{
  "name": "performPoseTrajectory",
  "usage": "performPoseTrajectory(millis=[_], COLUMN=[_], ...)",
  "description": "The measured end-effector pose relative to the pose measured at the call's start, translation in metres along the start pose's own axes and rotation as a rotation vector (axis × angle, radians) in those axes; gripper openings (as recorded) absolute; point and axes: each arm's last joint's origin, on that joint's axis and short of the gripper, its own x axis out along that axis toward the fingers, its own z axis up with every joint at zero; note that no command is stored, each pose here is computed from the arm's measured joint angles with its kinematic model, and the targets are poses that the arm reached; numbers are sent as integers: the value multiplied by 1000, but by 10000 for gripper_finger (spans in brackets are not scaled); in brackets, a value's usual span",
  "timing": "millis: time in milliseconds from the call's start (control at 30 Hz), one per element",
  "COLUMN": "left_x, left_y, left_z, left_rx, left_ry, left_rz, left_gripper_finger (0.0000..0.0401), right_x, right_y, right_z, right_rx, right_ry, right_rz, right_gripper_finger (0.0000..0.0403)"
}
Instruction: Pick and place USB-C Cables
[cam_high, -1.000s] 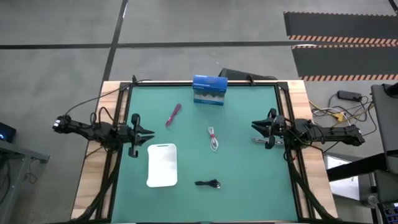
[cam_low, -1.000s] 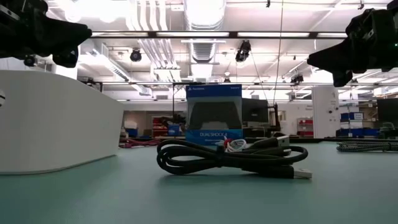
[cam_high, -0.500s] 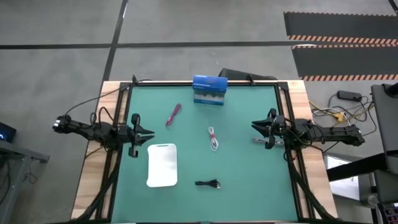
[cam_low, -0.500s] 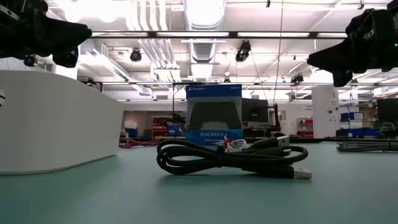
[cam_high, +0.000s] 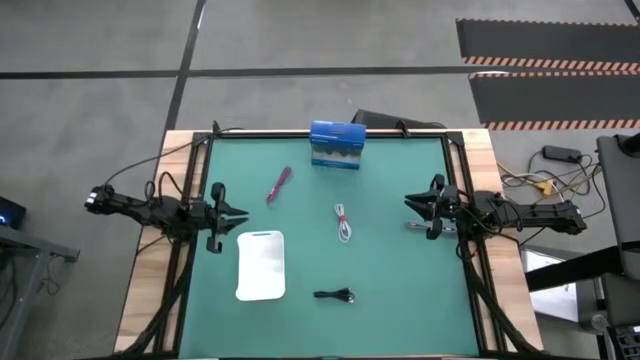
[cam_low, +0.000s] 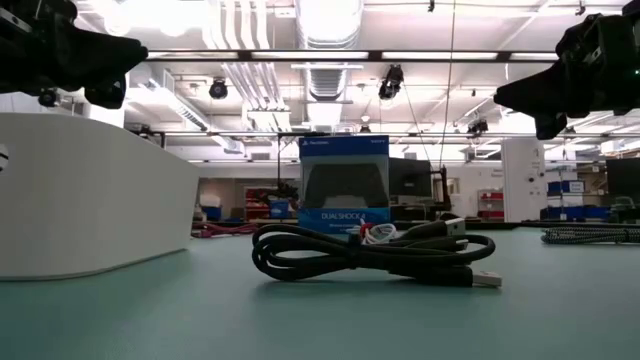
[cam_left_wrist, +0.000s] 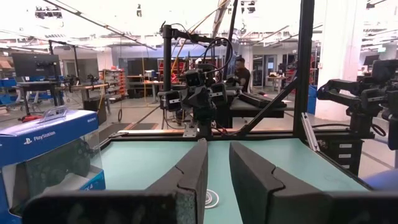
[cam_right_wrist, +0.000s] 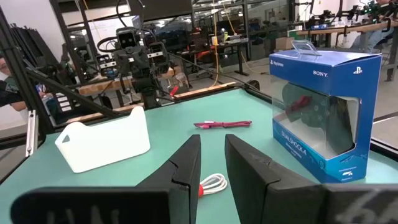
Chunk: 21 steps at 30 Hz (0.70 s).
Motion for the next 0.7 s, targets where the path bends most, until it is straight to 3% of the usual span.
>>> performPoseTrajectory(millis=[267,433,533,600,700], left_x=[0,0,0,0,0], left_y=[0,0,0,0,0], left_z=[0,0,4,6,8], left_rx=[0,-3,-122,-244,-338], left_ry=[0,-4,-37,-56,-83], left_rz=[0,0,0,-3,-8], left_gripper_finger=[52,52,52,52,52], right_x=[0,0,0,0,0], right_y=[0,1,1,1,1], right_z=[0,0,0,0,0], right_rx=[10,351,458,477,478], right_ry=[0,16,16,15,14], right_rz=[0,37,33,31,32], right_gripper_finger=[63,63,63,63,63])
